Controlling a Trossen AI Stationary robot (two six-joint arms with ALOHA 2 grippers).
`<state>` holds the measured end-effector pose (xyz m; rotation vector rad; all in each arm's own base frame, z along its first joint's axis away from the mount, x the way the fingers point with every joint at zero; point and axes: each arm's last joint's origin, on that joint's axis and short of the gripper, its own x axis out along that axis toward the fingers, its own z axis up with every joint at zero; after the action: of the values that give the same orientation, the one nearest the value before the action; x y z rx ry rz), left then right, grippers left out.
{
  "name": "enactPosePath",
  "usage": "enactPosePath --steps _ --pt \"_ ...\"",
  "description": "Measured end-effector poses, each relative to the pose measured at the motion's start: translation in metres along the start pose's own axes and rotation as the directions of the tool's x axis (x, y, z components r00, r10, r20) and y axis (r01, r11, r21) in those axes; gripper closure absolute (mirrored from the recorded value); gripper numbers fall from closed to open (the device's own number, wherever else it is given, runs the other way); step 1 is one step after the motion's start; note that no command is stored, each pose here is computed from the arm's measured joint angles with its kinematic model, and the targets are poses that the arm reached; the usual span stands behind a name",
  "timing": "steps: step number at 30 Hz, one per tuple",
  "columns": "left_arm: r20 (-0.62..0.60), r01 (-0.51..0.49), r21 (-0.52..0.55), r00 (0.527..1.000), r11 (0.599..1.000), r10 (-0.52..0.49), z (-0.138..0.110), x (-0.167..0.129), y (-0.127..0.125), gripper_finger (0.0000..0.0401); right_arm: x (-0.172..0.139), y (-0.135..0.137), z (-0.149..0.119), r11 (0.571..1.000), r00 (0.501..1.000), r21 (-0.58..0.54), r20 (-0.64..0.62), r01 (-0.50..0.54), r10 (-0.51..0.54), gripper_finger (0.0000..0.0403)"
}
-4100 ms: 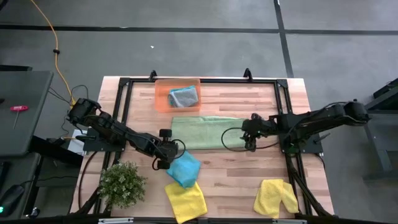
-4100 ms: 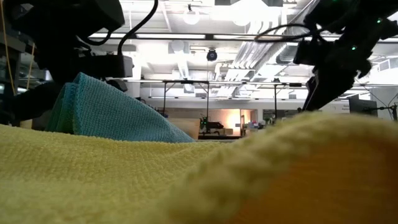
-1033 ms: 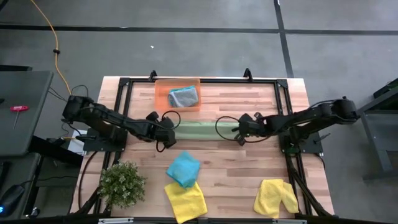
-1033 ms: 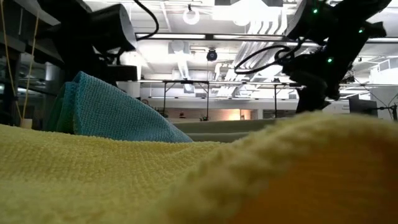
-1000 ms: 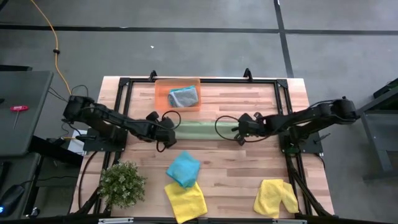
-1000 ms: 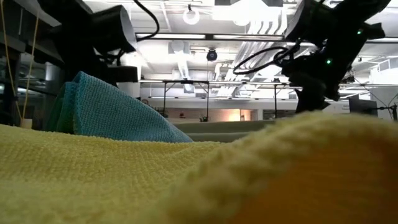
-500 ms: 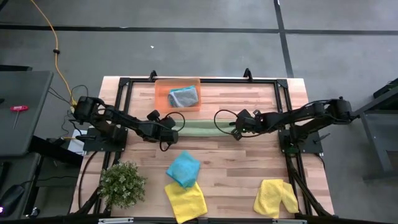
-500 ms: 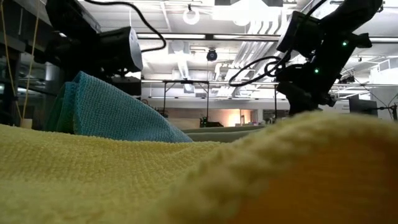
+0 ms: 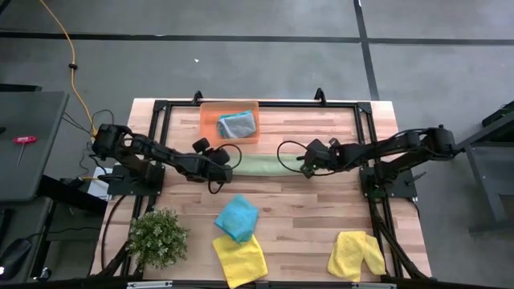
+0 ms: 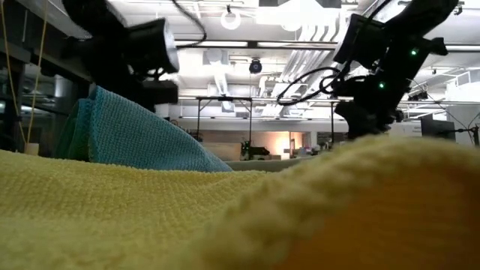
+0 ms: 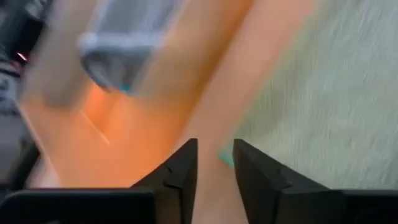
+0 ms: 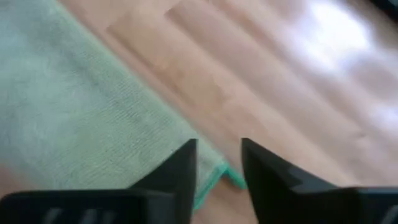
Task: Fold microfiber towels
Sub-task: Fold the green microfiber cloth
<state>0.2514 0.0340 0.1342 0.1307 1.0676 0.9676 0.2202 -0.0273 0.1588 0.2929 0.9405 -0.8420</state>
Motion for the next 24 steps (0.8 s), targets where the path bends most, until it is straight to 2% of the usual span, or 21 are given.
enactPosePath --steps 4,6,8,11,15,18,20,22,24 --pt "0.031 -0.061 0.049 0.998 0.997 0.06 0.019 -0.016 0.011 0.0267 -0.007 0.0 0.009 0.994 0.998 -0.094 0.029 0.062 -0.06 0.0221" --pt "0.053 -0.094 0.044 0.994 0.995 0.092 0.028 -0.027 0.02 0.0251 -0.011 0.0 0.013 0.989 0.998 -0.132 0.038 0.062 -0.057 0.0193" --pt "0.08 -0.082 0.008 0.994 0.997 0.081 0.033 -0.037 0.026 0.0239 -0.014 0.0 0.013 0.987 0.998 -0.153 0.047 0.048 -0.041 0.0172" --pt "0.128 -0.017 -0.057 0.991 0.998 0.024 0.032 -0.049 0.035 0.0229 -0.017 -0.002 0.003 0.985 0.999 -0.171 0.037 0.037 -0.031 0.0155" --pt "0.198 0.163 -0.104 0.97 0.981 -0.14 0.019 -0.057 0.036 0.0226 -0.022 -0.012 -0.023 0.994 1.0 -0.111 0.025 0.015 -0.013 0.0151" --pt "0.295 0.345 -0.115 0.907 0.932 -0.3 0.01 -0.061 0.035 0.0226 -0.031 -0.019 -0.04 0.999 0.997 -0.022 0.056 -0.044 0.046 0.0151" --pt "0.387 0.465 -0.128 0.837 0.876 -0.388 0.007 -0.061 0.034 0.0226 -0.038 -0.024 -0.049 0.993 0.991 0.048 0.088 -0.104 0.1 0.0151" --pt "0.468 0.552 -0.15 0.77 0.82 -0.433 0.005 -0.057 0.035 0.0226 -0.042 -0.025 -0.054 0.976 0.977 0.112 0.122 -0.187 0.173 0.0151" --pt "0.516 0.606 -0.162 0.725 0.778 -0.457 0.003 -0.05 0.036 0.0226 -0.046 -0.025 -0.055 0.953 0.954 0.142 0.178 -0.267 0.24 0.0151"
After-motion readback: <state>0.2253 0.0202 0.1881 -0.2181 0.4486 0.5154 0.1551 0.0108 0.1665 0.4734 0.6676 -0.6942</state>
